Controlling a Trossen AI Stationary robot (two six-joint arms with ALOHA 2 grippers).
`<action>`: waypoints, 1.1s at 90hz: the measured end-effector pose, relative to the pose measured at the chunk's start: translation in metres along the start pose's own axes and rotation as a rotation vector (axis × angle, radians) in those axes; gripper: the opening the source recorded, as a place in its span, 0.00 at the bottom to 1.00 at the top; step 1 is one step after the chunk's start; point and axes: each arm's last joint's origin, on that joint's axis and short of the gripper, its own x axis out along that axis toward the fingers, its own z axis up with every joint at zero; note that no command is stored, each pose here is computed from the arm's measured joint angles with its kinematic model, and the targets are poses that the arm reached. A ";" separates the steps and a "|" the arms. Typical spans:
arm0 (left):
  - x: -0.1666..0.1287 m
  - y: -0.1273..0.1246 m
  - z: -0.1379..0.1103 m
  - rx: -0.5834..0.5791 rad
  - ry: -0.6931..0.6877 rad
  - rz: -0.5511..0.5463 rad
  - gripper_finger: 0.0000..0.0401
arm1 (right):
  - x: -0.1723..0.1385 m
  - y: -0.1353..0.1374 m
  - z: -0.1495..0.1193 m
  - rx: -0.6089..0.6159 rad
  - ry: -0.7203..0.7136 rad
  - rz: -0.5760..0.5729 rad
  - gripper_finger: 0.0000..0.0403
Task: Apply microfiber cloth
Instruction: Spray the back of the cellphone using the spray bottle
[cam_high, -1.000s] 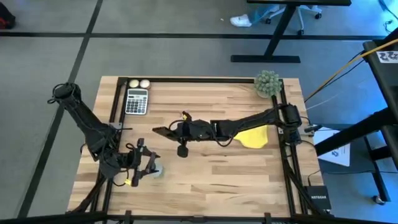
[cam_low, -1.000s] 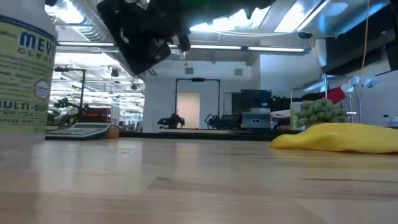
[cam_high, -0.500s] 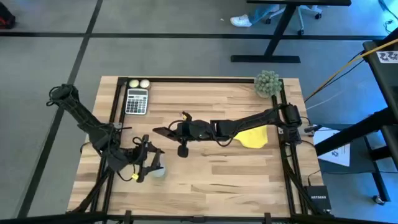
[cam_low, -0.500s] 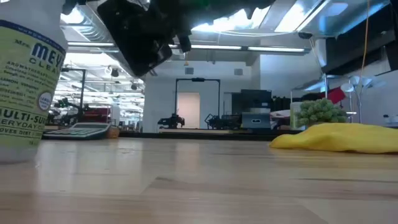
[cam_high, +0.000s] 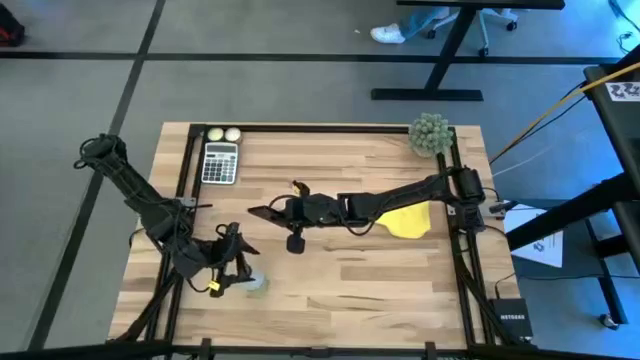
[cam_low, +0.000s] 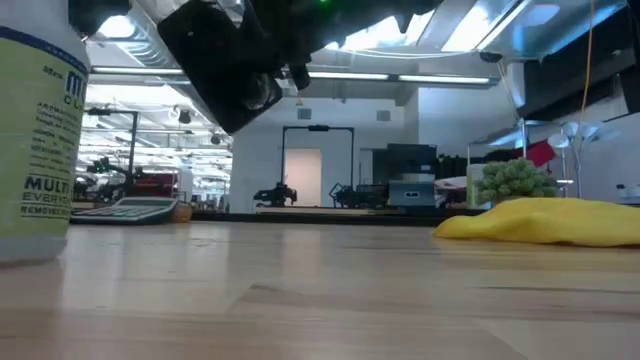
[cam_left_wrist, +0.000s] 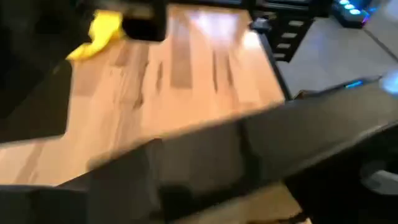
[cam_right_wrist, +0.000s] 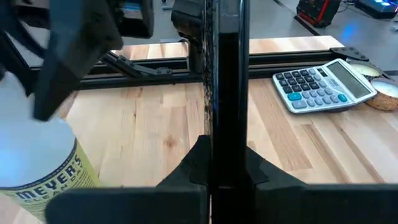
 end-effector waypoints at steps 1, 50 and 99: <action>-0.001 0.000 0.000 -0.006 0.008 0.003 0.78 | 0.000 0.000 0.000 0.000 0.000 0.000 0.01; -0.031 0.001 0.001 -0.073 0.235 0.103 0.78 | 0.000 0.000 0.000 -0.002 0.001 0.000 0.01; -0.066 0.002 0.026 -0.100 0.324 0.140 0.78 | -0.048 -0.006 0.034 -0.064 0.034 -0.080 0.01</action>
